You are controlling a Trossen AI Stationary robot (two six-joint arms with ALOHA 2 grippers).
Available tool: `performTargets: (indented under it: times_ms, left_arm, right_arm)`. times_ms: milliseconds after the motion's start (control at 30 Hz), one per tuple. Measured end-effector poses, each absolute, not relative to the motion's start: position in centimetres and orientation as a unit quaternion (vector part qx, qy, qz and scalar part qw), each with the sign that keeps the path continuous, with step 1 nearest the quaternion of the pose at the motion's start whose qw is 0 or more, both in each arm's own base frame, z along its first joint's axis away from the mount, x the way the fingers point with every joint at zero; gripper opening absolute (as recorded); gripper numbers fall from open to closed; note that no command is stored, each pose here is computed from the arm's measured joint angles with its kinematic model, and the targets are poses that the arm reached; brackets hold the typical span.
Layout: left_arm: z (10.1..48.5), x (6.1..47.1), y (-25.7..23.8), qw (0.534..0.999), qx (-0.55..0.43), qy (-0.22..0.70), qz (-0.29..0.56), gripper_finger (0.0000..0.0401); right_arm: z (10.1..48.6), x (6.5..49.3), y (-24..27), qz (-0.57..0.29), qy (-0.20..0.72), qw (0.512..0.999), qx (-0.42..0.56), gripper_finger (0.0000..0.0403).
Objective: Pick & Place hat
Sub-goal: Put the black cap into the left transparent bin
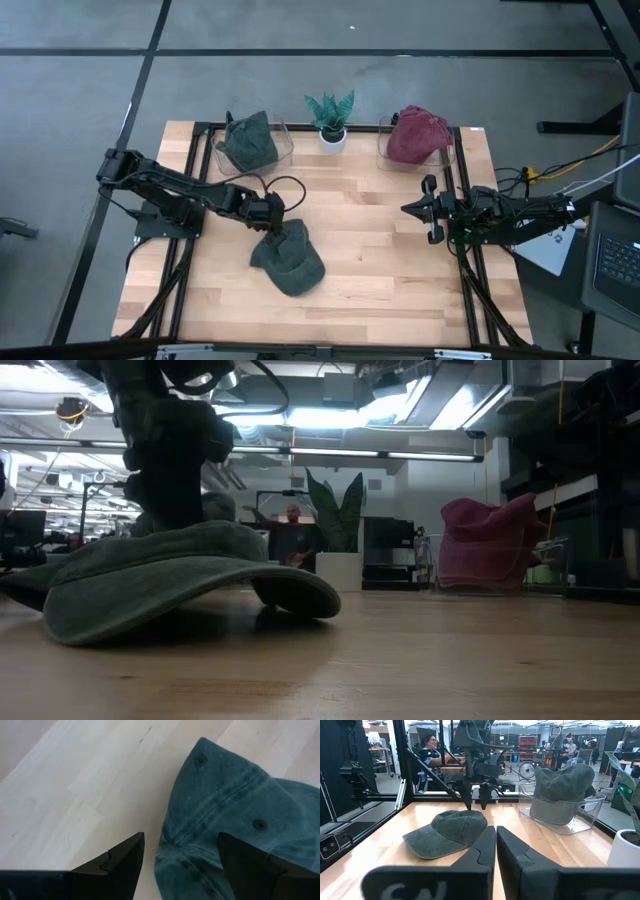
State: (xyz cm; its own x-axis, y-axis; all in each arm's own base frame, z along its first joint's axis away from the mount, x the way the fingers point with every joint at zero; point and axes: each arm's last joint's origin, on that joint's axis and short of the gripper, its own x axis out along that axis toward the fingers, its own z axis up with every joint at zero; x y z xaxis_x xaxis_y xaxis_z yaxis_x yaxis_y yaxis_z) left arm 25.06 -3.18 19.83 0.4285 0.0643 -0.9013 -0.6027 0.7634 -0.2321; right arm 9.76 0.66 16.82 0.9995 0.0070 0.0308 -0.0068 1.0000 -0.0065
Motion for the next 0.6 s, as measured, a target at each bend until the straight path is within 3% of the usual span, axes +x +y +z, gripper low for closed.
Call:
performTargets:
  times_ms: [333,600]
  left_arm:
    - [21.1,24.4,-3.0,0.808,-0.289,0.468,0.213,0.0244]
    - [19.3,23.5,-3.0,0.796,-0.288,0.483,0.226,0.0256]
  right_arm:
    - [16.8,9.8,0.7,0.004,-0.015,1.000,-0.003,0.0016]
    - [16.8,9.8,0.7,0.004,-0.015,1.000,-0.003,0.0016]
